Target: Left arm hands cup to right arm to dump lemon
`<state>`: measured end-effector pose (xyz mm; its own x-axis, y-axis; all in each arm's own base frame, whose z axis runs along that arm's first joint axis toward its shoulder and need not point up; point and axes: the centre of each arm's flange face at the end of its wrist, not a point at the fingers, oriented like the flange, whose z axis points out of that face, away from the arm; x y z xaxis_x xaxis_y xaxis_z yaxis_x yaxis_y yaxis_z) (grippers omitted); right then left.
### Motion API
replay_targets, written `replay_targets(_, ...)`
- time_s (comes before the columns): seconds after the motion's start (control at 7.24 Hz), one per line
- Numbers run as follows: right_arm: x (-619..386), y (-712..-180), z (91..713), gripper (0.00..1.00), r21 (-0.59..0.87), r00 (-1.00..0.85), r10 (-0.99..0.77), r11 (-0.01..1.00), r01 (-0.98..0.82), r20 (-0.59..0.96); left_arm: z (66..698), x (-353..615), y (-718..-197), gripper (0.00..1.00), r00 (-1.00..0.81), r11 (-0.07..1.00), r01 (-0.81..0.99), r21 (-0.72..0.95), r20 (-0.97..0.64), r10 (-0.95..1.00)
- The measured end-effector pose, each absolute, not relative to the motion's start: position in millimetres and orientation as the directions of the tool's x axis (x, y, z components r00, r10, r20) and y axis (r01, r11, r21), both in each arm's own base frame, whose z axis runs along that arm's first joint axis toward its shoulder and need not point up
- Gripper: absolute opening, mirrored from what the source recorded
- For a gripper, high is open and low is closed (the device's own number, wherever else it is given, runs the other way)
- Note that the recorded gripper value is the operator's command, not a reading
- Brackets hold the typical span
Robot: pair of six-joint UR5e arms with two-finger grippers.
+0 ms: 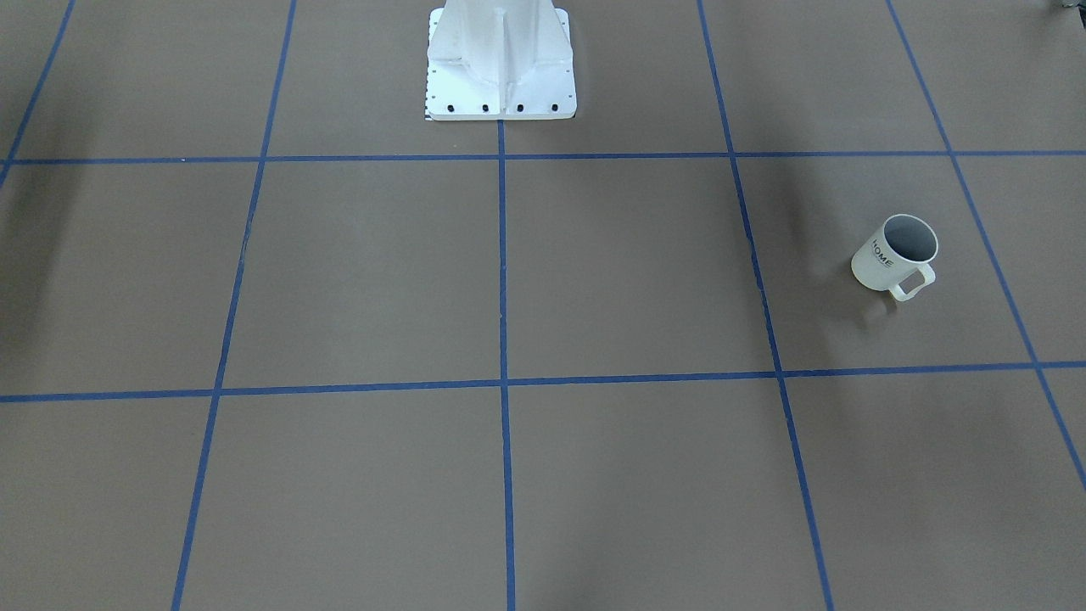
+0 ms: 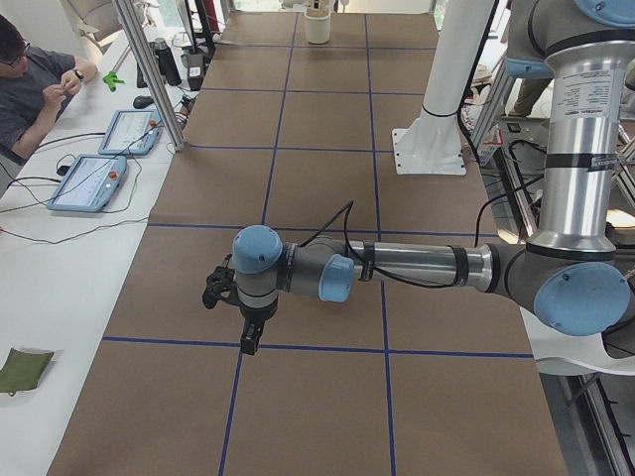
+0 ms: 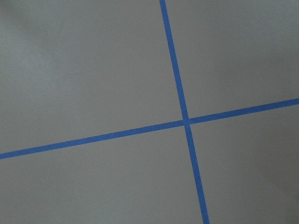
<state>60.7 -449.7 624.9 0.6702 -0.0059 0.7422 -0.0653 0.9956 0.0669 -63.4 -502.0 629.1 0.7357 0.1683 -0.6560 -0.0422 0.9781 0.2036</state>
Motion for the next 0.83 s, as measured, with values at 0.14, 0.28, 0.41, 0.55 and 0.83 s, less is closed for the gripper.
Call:
replay_targets(0.14, 61, -450, 625, 1.0, 0.067, 0.669, -0.006, 0.996, -0.065, 0.743, 625, -62, -501, 1.0, 0.729, 0.982, -0.043, 0.183, -0.666, 0.156)
replay_targets(0.28, 60, -450, 624, 1.0, 0.068, 0.669, -0.007, 0.996, -0.065, 0.743, 621, -61, -500, 1.0, 0.727, 0.986, -0.044, 0.16, -0.672, 0.141)
replay_targets(0.41, 60, -450, 624, 1.0, 0.068, 0.669, -0.007, 0.996, -0.065, 0.743, 616, -60, -498, 1.0, 0.727, 0.988, -0.046, 0.147, -0.674, 0.134)
replay_targets(0.55, 61, -450, 624, 1.0, 0.069, 0.67, -0.007, 0.996, -0.065, 0.743, 614, -60, -498, 1.0, 0.726, 0.989, -0.047, 0.142, -0.674, 0.132)
replay_targets(0.83, 61, -451, 624, 1.0, 0.069, 0.67, -0.007, 0.995, -0.066, 0.743, 613, -60, -497, 1.0, 0.726, 0.989, -0.049, 0.14, -0.675, 0.131)
